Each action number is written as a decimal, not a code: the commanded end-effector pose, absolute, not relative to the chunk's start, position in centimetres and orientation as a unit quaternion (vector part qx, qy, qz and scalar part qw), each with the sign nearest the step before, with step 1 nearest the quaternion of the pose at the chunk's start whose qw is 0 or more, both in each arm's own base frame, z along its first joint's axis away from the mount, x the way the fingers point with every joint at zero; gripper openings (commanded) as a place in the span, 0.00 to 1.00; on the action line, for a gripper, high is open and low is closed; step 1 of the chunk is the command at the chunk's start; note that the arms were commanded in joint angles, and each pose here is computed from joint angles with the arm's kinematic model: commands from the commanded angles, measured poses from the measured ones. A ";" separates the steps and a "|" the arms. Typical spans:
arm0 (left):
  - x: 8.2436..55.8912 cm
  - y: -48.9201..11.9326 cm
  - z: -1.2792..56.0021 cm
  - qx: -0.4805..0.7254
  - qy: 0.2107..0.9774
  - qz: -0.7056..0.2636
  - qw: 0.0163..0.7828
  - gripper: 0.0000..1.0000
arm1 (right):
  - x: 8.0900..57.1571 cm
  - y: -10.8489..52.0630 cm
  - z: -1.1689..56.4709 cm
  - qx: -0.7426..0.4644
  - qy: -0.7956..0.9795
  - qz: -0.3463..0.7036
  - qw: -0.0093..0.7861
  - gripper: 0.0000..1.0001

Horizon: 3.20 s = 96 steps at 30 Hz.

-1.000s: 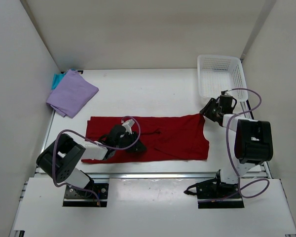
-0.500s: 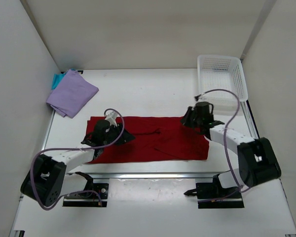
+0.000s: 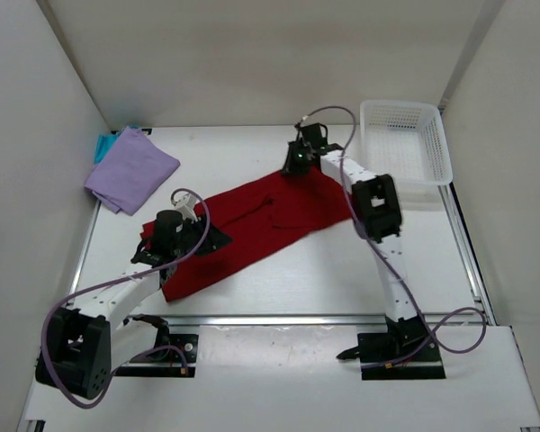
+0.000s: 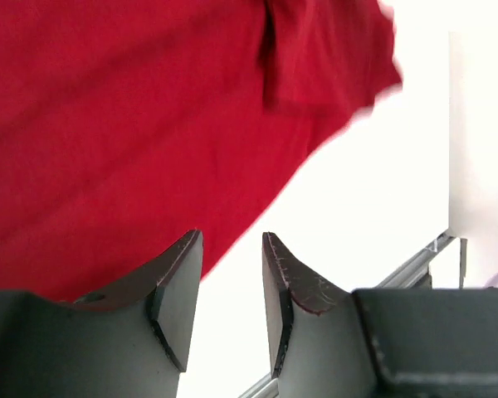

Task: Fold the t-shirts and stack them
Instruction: Rotate the tshirt 90 degrees, then grab the bottom of the folded rectangular tshirt with both arms

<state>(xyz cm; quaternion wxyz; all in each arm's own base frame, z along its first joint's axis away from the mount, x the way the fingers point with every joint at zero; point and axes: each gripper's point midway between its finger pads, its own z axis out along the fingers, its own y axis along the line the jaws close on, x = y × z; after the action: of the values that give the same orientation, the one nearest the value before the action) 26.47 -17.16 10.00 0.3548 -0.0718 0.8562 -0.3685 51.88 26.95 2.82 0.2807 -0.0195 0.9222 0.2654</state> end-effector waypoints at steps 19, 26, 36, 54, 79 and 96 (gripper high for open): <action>26.6 -14.6 11.4 -0.099 0.832 -0.382 0.390 0.78 | 30.9 33.4 14.0 -0.104 0.832 0.414 0.355 0.32; 26.8 -14.0 11.9 -0.119 0.827 -0.376 0.401 0.60 | 26.6 37.0 7.5 -0.109 0.864 0.383 0.307 0.43; 27.3 -15.2 11.8 -0.095 0.841 -0.359 0.393 0.62 | 28.3 37.9 -0.8 -0.057 0.912 0.329 0.238 0.28; 25.6 -16.8 8.1 -0.051 0.884 -0.298 0.358 0.68 | 27.7 17.0 5.5 0.026 0.904 0.295 0.308 0.55; 23.1 -15.6 6.4 -0.071 0.881 -0.322 0.339 0.70 | 54.9 23.5 7.1 0.001 0.897 0.245 0.368 0.16; 20.8 -12.6 2.5 -0.062 0.920 -0.205 0.329 0.68 | 35.0 21.9 12.9 -0.014 0.878 0.313 0.361 0.48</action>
<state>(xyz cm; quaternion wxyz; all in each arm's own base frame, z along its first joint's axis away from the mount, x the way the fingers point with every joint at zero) 20.82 -13.94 2.89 0.3124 -0.0643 0.9147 -0.2483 39.42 21.09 14.09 0.3616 -0.0372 0.8959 0.2553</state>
